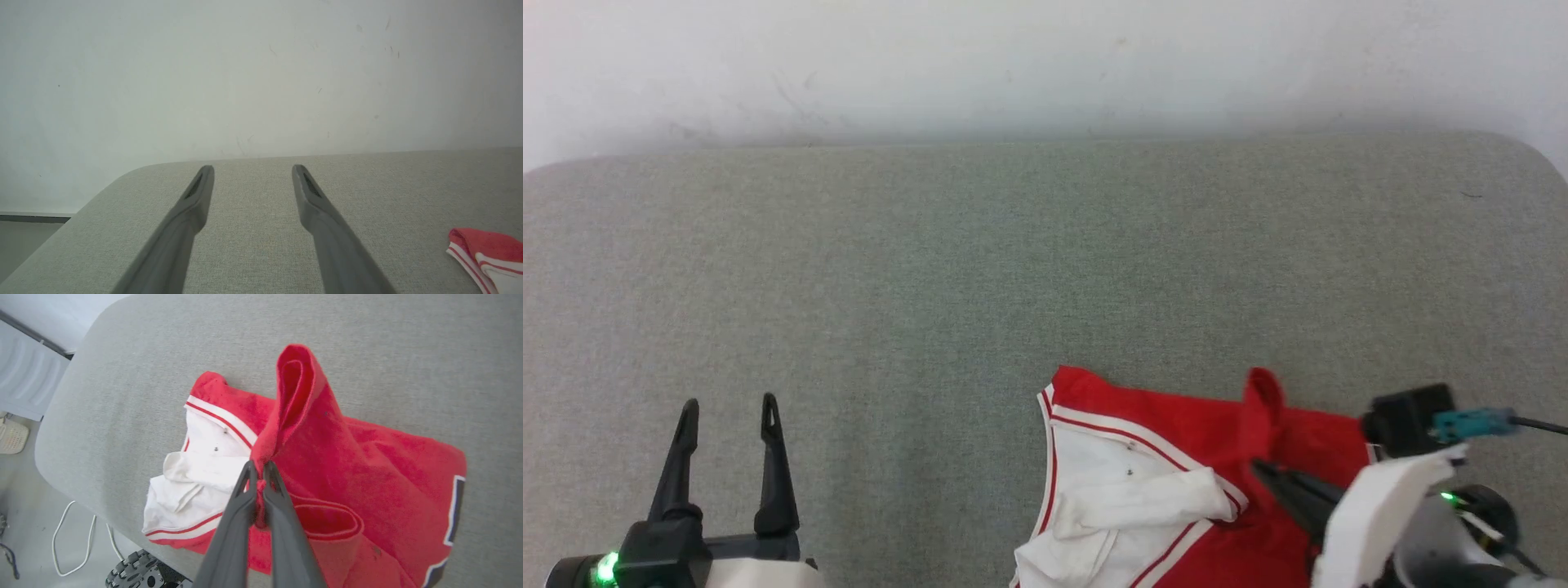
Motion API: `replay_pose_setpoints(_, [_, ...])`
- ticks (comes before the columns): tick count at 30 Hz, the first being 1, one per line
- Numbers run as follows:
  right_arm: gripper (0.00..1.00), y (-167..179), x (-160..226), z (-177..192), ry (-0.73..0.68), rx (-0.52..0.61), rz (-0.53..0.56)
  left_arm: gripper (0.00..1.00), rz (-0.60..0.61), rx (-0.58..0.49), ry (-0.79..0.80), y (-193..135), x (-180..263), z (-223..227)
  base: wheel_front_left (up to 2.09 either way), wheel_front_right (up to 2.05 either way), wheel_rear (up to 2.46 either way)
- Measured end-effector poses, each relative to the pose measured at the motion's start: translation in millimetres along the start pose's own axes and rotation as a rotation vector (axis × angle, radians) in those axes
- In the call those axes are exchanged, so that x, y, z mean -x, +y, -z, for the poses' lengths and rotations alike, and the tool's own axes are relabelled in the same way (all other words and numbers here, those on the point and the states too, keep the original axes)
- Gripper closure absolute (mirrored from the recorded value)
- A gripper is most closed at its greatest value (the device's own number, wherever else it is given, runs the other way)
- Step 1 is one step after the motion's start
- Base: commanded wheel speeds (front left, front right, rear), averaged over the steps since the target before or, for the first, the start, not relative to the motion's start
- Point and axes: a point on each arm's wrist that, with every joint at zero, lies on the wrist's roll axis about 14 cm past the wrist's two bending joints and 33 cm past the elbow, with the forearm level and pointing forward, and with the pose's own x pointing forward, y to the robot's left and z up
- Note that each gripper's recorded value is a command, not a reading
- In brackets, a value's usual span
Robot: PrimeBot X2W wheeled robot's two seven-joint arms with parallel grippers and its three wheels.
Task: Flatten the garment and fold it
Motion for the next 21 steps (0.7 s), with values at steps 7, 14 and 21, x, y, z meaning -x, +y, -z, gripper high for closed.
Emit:
replay_pose_setpoints(7, [1.00,65.3,-24.7,-1.9,0.083,0.133,-0.204,0.00,-0.013,0.012,0.003,0.7,-2.2,1.9,0.00,0.00,0.00])
replay_pose_setpoints(14, [1.00,108.9,-52.4,13.9,0.208,0.230,-0.332,0.00,-0.037,0.031,0.023,3.2,-1.5,8.4,0.00,0.00,0.00])
replay_pose_setpoints(21, [1.00,87.1,-87.3,55.0,0.424,0.384,-0.238,0.00,-0.039,0.051,0.037,-0.5,-8.7,14.8,0.00,0.00,0.00])
